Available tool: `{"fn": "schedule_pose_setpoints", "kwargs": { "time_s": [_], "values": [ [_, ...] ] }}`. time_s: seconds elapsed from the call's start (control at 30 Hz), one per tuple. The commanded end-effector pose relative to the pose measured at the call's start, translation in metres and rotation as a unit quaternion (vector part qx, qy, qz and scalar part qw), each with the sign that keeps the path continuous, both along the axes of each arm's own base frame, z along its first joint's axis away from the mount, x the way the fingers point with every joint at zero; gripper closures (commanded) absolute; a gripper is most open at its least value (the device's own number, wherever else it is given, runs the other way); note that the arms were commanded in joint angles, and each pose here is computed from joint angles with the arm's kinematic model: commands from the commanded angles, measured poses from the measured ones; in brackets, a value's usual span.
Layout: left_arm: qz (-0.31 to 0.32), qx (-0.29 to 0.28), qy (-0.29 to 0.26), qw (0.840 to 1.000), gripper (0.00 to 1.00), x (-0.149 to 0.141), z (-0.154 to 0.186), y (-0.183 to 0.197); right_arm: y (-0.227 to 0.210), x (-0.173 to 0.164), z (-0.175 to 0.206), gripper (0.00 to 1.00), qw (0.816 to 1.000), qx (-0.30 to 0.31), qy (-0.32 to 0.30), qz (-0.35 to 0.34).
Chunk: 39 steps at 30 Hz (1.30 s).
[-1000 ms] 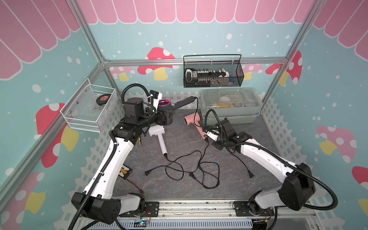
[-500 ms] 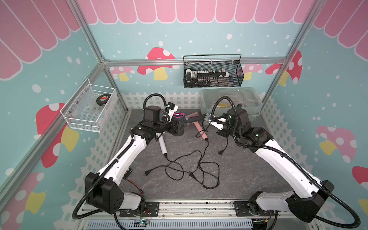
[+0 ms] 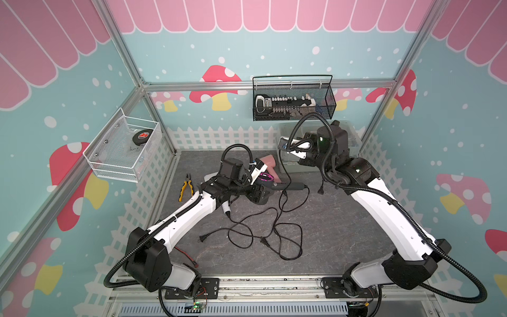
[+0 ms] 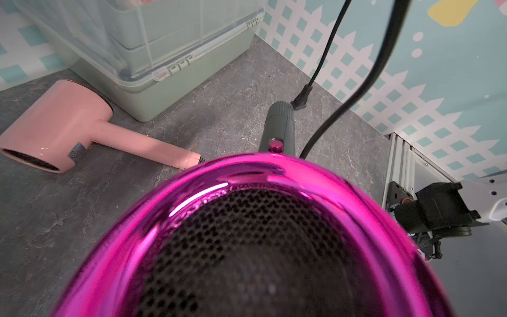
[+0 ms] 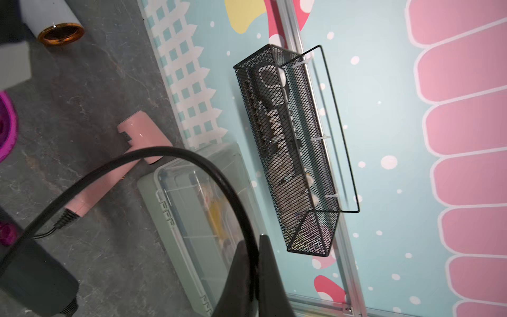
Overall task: Wrap the cord around the hair dryer
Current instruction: Wrap the power cord around the hair dryer.
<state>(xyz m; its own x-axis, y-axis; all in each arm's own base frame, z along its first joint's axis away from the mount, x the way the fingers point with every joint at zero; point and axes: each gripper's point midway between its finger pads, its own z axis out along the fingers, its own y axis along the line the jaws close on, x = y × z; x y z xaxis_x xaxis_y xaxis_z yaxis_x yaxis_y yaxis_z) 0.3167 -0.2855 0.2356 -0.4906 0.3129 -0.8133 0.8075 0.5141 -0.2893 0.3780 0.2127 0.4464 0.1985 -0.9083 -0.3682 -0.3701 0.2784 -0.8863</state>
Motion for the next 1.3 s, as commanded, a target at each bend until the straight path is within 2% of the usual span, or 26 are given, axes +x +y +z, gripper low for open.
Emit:
{"fn": "schedule_pose_setpoints", "kwargs": {
  "time_s": [0.0, 0.23, 0.33, 0.47, 0.6, 0.77, 0.97, 1.27],
  "values": [
    [-0.031, -0.007, -0.039, 0.999, 1.00, -0.001, 0.005, -0.013, 0.007, 0.006, 0.032, 1.00, 0.999, -0.008, -0.048, 0.015],
    [-0.088, -0.019, -0.043, 0.995, 1.00, -0.027, 0.001, -0.039, 0.021, 0.030, 0.036, 1.00, 0.998, -0.010, -0.053, 0.026],
    [-0.128, -0.030, -0.054, 0.990, 1.00, -0.046, 0.008, -0.051, 0.018, 0.045, 0.022, 1.00, 0.999, -0.004, -0.031, 0.023],
    [-0.168, -0.069, -0.081, 0.980, 1.00, -0.071, 0.035, -0.060, 0.003, 0.066, -0.011, 1.00, 0.999, 0.012, 0.028, 0.017],
    [-0.178, -0.109, -0.108, 0.972, 1.00, -0.084, 0.066, -0.057, -0.016, 0.082, -0.038, 1.00, 0.994, 0.061, 0.087, 0.016],
    [-0.182, -0.160, -0.141, 0.960, 1.00, -0.095, 0.103, -0.050, -0.039, 0.093, -0.067, 1.00, 0.977, 0.143, 0.156, 0.027],
    [-0.169, -0.211, -0.160, 0.949, 1.00, -0.092, 0.129, -0.040, -0.047, 0.091, -0.094, 1.00, 0.953, 0.211, 0.211, 0.043],
    [-0.123, -0.284, -0.164, 0.937, 1.00, -0.062, 0.152, -0.012, -0.074, 0.083, -0.119, 1.00, 0.914, 0.322, 0.245, 0.036]
  ]
}}
